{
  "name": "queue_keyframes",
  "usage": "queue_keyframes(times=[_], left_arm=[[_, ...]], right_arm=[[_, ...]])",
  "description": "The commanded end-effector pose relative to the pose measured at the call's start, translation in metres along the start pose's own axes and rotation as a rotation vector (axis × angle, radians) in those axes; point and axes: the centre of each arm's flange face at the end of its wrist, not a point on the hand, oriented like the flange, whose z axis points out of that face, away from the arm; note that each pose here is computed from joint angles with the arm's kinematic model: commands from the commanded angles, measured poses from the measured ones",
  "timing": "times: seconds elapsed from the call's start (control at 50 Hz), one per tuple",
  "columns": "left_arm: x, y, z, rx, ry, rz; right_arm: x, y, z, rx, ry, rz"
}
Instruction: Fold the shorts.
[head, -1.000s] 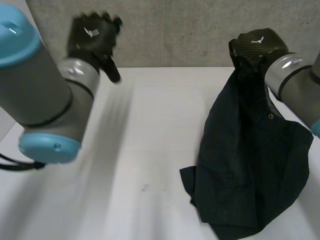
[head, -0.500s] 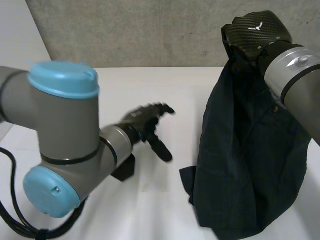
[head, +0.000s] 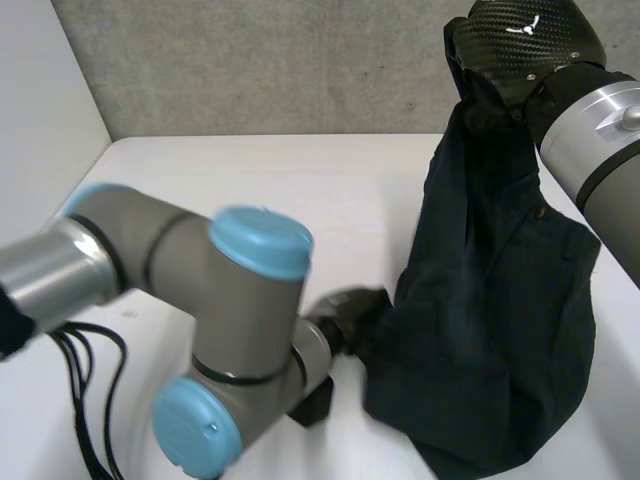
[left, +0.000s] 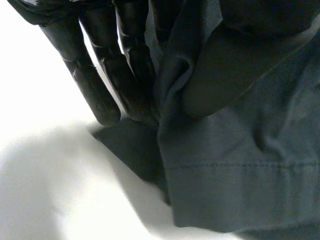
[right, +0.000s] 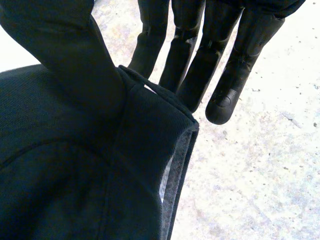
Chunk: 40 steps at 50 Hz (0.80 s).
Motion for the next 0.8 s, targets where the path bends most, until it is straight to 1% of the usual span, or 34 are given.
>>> queue_keyframes(times=[0.02,0.08,0.12,0.18,0.22,0.26,0.32,0.34,0.4,0.42,0.56,0.68,0.72,0.8], left_arm=[[-0.029,-0.081,-0.055,0.216,-0.139,0.028],[-0.029,-0.099,-0.077,0.271,-0.144,0.090],[-0.024,-0.108,-0.094,0.301,-0.136,0.137],[-0.018,-0.114,-0.111,0.312,-0.136,0.184],[-0.014,-0.118,-0.130,0.316,-0.141,0.219],[-0.010,-0.129,-0.152,0.369,-0.147,0.246],[-0.010,-0.146,-0.174,0.457,-0.166,0.265],[-0.012,-0.160,-0.186,0.524,-0.184,0.275],[-0.010,-0.181,-0.204,0.630,-0.199,0.291],[-0.008,-0.194,-0.215,0.693,-0.204,0.296],[0.003,-0.233,-0.253,0.889,-0.215,0.311],[0.012,-0.227,-0.264,0.873,-0.193,0.314],[0.017,-0.221,-0.277,0.875,-0.184,0.314],[0.019,-0.210,-0.288,0.866,-0.181,0.317]], right_arm=[[0.002,0.007,-0.004,-0.029,-0.001,-0.033],[0.001,0.007,-0.009,-0.031,-0.004,-0.065],[0.001,0.006,-0.012,-0.035,-0.008,-0.086],[0.001,0.005,-0.017,-0.050,-0.015,-0.119],[0.003,0.001,-0.022,-0.052,-0.014,-0.132],[0.006,-0.007,-0.030,-0.044,-0.010,-0.138],[0.015,-0.021,-0.036,-0.003,0.020,-0.144],[0.018,-0.027,-0.039,0.015,0.031,-0.147],[0.026,-0.049,-0.050,0.082,0.065,-0.149],[0.028,-0.056,-0.053,0.102,0.076,-0.151],[0.038,-0.078,-0.066,0.167,0.118,-0.146],[0.040,-0.087,-0.082,0.186,0.122,-0.144],[0.040,-0.089,-0.087,0.184,0.121,-0.143],[0.039,-0.090,-0.094,0.178,0.113,-0.143]])
